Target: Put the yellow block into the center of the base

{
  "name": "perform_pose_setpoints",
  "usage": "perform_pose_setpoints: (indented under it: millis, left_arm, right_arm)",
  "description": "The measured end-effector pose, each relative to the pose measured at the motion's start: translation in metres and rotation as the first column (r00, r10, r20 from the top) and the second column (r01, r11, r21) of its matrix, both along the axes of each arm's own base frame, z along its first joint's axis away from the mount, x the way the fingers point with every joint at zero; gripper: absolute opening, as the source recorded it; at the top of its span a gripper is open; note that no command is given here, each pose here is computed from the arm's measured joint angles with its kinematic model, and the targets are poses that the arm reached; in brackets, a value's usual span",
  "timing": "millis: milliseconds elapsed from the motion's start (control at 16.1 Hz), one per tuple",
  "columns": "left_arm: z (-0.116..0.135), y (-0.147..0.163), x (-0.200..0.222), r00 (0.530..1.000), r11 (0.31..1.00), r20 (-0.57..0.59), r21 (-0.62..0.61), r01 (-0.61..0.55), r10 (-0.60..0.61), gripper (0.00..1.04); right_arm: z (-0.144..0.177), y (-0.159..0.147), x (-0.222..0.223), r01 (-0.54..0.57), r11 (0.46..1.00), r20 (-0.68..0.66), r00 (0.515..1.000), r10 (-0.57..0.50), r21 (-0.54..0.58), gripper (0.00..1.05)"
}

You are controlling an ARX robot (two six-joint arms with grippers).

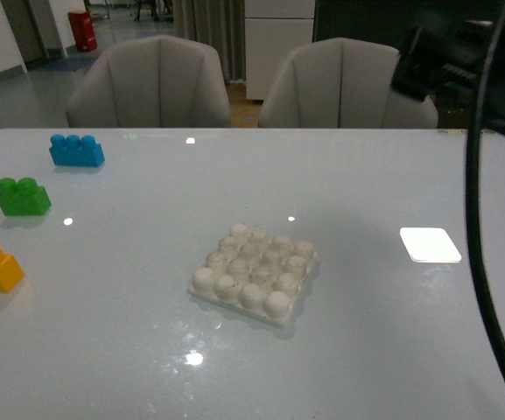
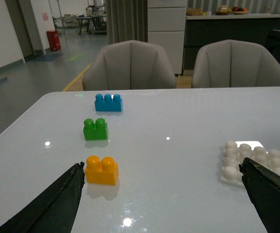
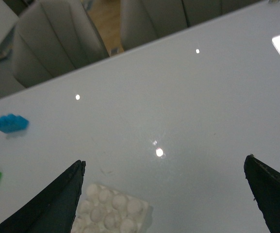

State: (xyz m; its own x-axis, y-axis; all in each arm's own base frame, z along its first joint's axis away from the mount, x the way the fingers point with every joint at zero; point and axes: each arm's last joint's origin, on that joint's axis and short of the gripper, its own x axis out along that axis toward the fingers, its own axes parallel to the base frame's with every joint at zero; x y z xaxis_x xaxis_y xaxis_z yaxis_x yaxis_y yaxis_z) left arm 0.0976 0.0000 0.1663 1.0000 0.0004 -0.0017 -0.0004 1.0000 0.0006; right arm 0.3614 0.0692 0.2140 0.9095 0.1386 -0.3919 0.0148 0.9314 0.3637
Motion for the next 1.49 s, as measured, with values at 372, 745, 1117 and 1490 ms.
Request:
perform_pose_setpoints:
  millis: [372,745,1117,1490]
  left_arm:
    - [0.0,0.0,0.0,1.0,1.0,0.0,0.0,0.0,0.0,0.98]
    - [0.0,0.0,0.0,1.0,1.0,0.0,0.0,0.0,0.0,0.98]
    - [0.0,0.0,0.0,1.0,1.0,0.0,0.0,0.0,0.0,0.98]
    - [0.0,0.0,0.0,1.0,1.0,0.0,0.0,0.0,0.0,0.98]
  right_arm:
    - [0.077,-0.017,-0.141,0.123,0.987,0.404,0.912,-0.07,-0.106,0.82]
    - [0.026,-0.037,-0.213,0.136,0.939,0.421,0.907,0.01,-0.316,0.21]
    - [-0.01,-0.056,-0.23,0.143,0.933,0.419,0.908,0.01,-0.33,0.02]
    - [-0.03,-0.069,-0.243,0.138,0.933,0.414,0.91,0.012,-0.332,0.02]
